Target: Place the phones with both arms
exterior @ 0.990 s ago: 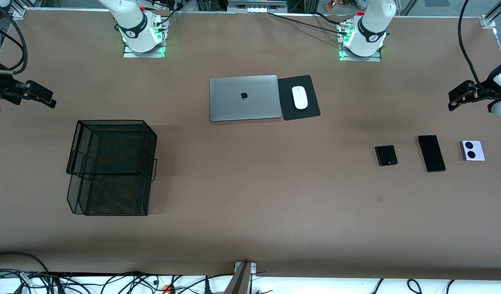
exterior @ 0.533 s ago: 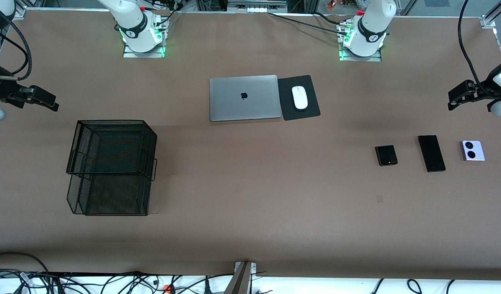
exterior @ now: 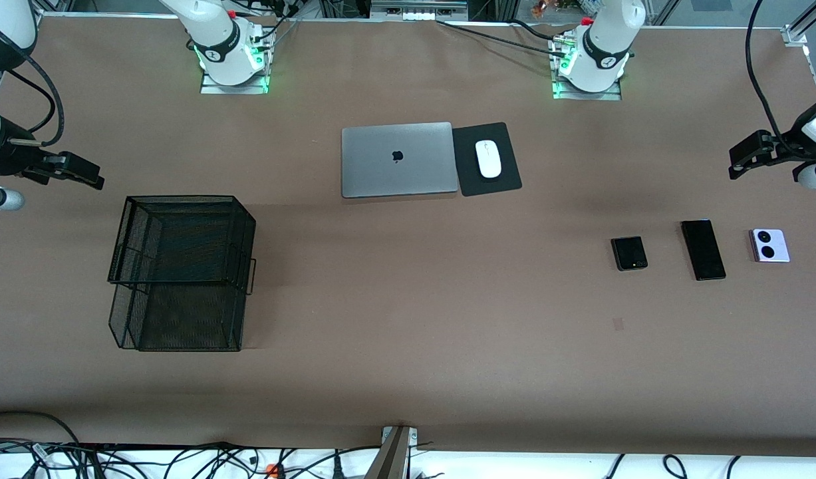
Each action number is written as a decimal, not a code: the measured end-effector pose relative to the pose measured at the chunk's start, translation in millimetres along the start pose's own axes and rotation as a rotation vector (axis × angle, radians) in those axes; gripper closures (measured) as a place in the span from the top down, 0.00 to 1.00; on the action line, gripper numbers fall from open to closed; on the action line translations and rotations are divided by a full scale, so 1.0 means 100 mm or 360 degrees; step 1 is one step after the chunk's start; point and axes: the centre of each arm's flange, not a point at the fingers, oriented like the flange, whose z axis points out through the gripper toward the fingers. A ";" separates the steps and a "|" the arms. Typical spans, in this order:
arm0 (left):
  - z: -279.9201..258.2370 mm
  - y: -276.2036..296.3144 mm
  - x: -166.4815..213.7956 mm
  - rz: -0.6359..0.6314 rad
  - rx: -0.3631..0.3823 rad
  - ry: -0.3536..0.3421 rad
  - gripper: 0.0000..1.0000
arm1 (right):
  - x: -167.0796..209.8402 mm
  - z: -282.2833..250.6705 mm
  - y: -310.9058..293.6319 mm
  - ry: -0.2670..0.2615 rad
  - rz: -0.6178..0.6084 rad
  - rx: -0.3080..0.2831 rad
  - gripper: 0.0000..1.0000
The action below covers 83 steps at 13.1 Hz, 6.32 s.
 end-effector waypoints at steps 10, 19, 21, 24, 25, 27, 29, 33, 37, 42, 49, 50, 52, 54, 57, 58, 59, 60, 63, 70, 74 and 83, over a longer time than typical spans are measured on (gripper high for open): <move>1.54 -0.02 0.50 0.0004 -0.0026 -0.0385 1.00 | 0.02 -0.05 -0.03 0.0049 -0.0008 0.0002 1.00; 3.59 0.05 0.31 -0.0004 -0.0029 0.0014 1.00 | 0.02 -0.05 -0.03 0.0052 -0.0008 0.0003 1.00; 3.85 0.10 0.20 -0.0001 -0.0033 0.0066 1.00 | 0.02 -0.05 -0.03 0.0052 -0.0008 0.0003 1.00; 4.23 0.16 0.08 0.0002 -0.0041 0.0098 1.00 | 0.02 -0.05 -0.03 0.0052 -0.0009 0.0003 1.00; 4.28 0.19 0.07 0.0000 -0.0046 0.0097 1.00 | 0.02 -0.05 -0.03 0.0052 -0.0008 0.0003 1.00; 4.26 0.28 0.09 -0.0007 -0.0059 0.0103 1.00 | 0.02 -0.04 -0.03 0.0051 -0.0009 0.0003 1.00; 4.24 0.32 0.10 -0.0017 -0.0066 0.0110 1.00 | 0.03 -0.04 -0.03 0.0050 -0.0009 0.0003 1.00; 4.29 0.29 0.07 -0.0033 -0.0068 0.0089 1.00 | 0.03 -0.03 -0.04 0.0047 -0.0009 0.0003 1.00; 4.42 0.25 0.00 -0.0053 -0.0077 0.0046 0.93 | 0.04 -0.02 -0.04 0.0044 -0.0010 0.0002 1.00; 4.35 0.24 0.03 -0.0054 -0.0077 -0.0001 0.81 | 0.04 -0.02 -0.04 0.0046 -0.0010 0.0002 1.00; 3.14 0.35 0.85 0.0064 -0.0055 -0.0260 0.81 | 0.04 -0.02 -0.05 0.0046 -0.0013 0.0002 1.00; 3.00 0.44 0.93 0.0142 -0.0055 -0.0245 0.81 | 0.04 -0.02 -0.05 0.0046 -0.0013 0.0002 1.00; 2.83 0.64 1.01 0.0349 -0.0059 -0.0221 0.81 | 0.04 -0.02 -0.05 0.0046 -0.0013 0.0002 1.00; 2.76 0.77 1.04 0.0507 -0.0064 -0.0204 0.81 | 0.04 -0.02 -0.05 0.0046 -0.0014 0.0002 1.00; 2.63 1.21 1.08 0.0796 -0.0074 -0.0162 0.81 | 0.04 -0.02 -0.06 0.0047 -0.0015 0.0002 1.00; 2.59 1.39 1.08 0.0870 -0.0073 -0.0150 0.81 | 0.04 -0.02 -0.06 0.0048 -0.0015 0.0002 1.00; 2.56 1.55 1.07 0.0953 -0.0076 -0.0139 0.81 | 0.04 -0.02 -0.06 0.0049 -0.0015 0.0003 1.00; 2.53 1.71 1.06 0.1043 -0.0086 -0.0129 0.81 | 0.04 -0.02 -0.06 0.0050 -0.0015 0.0003 1.00; 2.53 2.31 0.99 0.1307 -0.0122 -0.0108 0.81 | 0.04 -0.02 -0.06 0.0051 -0.0015 0.0003 1.00; 2.65 3.46 0.76 0.1265 -0.0127 -0.0076 0.81 | 0.04 -0.02 -0.06 0.0050 -0.0016 0.0003 1.00; 2.84 4.24 0.44 0.0772 -0.0115 -0.0069 0.81 | 0.04 -0.02 -0.06 0.0050 -0.0017 0.0003 1.00; 3.73 5.11 0.16 0.0249 -0.0234 0.0052 0.81 | 0.04 -0.01 -0.06 0.0049 -0.0017 0.0002 1.00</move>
